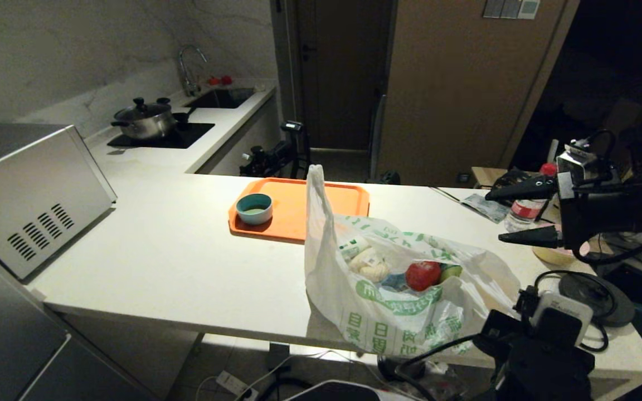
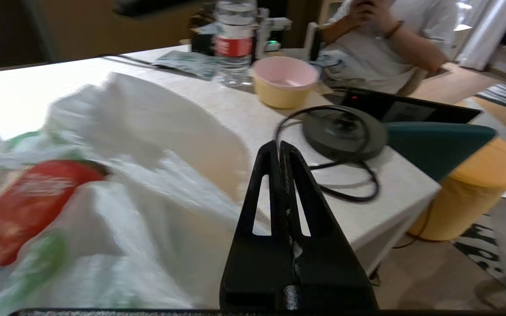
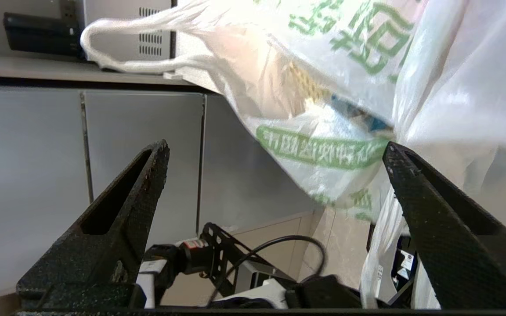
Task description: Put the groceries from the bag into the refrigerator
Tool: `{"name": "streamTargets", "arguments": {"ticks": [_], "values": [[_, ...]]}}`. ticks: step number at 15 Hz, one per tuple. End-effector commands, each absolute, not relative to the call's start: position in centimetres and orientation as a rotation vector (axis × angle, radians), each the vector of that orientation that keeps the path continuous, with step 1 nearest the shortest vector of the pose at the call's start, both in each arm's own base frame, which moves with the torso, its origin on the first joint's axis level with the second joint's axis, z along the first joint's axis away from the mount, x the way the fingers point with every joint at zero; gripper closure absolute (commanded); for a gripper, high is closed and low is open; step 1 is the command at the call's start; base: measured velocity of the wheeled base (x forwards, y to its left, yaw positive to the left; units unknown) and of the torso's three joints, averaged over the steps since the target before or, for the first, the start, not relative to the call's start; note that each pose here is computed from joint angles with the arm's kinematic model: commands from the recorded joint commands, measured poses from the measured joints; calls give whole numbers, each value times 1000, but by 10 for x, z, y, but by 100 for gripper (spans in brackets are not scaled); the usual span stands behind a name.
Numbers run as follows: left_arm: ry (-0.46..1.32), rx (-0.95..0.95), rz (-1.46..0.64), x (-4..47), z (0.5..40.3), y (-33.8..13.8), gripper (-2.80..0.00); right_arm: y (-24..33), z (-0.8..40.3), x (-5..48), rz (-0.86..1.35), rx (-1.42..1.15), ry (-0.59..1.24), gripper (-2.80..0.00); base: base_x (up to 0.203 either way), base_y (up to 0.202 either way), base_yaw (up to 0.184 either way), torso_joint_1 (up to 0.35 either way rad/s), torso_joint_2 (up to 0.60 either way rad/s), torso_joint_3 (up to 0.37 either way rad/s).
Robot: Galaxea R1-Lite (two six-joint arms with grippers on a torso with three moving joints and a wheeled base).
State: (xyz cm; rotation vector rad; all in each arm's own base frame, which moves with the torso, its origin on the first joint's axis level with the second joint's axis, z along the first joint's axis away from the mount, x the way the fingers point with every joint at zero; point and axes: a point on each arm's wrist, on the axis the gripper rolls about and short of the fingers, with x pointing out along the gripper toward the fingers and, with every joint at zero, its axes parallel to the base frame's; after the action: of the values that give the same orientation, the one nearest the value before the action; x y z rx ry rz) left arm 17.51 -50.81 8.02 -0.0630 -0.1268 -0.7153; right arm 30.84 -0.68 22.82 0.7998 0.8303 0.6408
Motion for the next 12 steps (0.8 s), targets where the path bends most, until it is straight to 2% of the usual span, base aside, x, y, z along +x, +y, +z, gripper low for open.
{"name": "streamTargets", "arguments": {"ticks": [1,5,6,12], "values": [[-142,-80,-685,183,101,-495,0,-8,214,327,642,824,868,-280,0,0,0,0,0,0],[-147,-83,-649,197,113,-480,0,-6,195,356,712,845,906,-280,0,0,0,0,0,0],[-148,-84,-646,198,115,-479,0,1,191,362,728,838,920,0,0,0,0,0,0,0],[-153,-77,-588,220,132,-453,0,35,180,368,795,813,989,0,0,0,0,0,0,0]]}}
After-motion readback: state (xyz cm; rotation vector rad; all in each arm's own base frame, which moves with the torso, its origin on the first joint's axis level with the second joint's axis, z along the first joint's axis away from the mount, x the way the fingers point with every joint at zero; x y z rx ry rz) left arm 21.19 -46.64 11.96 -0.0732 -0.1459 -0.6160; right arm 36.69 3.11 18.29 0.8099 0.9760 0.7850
